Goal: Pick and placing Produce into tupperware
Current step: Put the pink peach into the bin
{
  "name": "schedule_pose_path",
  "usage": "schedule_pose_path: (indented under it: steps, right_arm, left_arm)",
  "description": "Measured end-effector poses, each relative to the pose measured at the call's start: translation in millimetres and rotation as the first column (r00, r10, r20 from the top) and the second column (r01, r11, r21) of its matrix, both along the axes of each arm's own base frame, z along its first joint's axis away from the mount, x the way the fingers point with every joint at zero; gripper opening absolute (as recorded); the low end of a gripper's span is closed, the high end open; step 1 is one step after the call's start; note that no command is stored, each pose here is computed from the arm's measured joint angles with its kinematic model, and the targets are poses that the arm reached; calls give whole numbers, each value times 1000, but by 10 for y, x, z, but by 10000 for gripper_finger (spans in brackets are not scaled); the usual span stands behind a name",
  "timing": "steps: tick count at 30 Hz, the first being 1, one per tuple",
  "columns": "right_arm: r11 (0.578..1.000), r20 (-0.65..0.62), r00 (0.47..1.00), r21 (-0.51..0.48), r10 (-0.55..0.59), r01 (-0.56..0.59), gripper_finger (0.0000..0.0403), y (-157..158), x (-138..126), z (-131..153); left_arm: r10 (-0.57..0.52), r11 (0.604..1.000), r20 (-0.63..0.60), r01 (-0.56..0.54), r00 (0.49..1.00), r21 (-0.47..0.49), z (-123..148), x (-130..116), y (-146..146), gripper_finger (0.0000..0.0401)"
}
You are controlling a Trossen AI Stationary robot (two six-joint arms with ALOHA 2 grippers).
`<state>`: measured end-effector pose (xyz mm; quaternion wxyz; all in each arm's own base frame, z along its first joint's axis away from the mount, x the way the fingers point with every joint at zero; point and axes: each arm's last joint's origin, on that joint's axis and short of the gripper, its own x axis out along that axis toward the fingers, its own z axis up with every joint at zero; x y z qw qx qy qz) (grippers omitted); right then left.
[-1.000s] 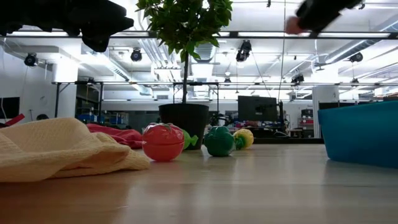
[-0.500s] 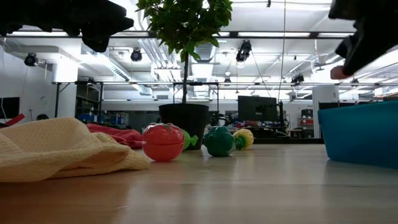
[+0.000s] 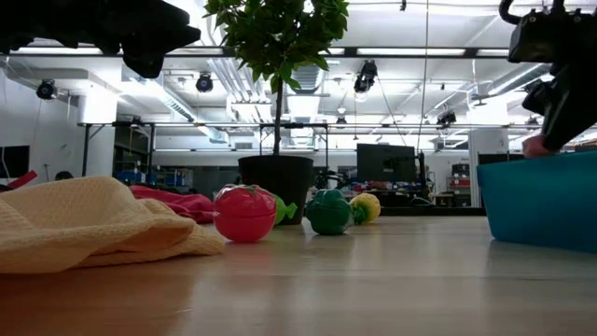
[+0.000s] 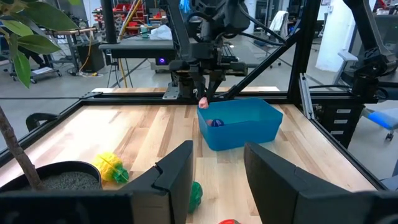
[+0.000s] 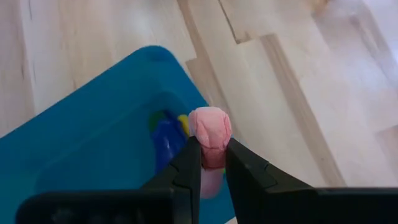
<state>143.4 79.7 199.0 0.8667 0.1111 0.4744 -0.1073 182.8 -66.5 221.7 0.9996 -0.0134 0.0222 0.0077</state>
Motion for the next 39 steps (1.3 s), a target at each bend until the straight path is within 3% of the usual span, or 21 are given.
schedule_pose_path:
  steps: [15,22,39]
  right_arm:
    - [999,-28,999,15,-34,34,54,1,-71,-171]
    - [996,6,1000,87,-13,13,54,37,-40,-253]
    - [1000,-127,992,-6,-19,19,54,105,62,-496]
  left_arm:
    - [0,1000,0,0,1000,0,0,0,0,129]
    - [1,1000,0,-1,1000,0,0,0,1,129]
    - [1,1000,1,-1,1000,0,1,0,1,129]
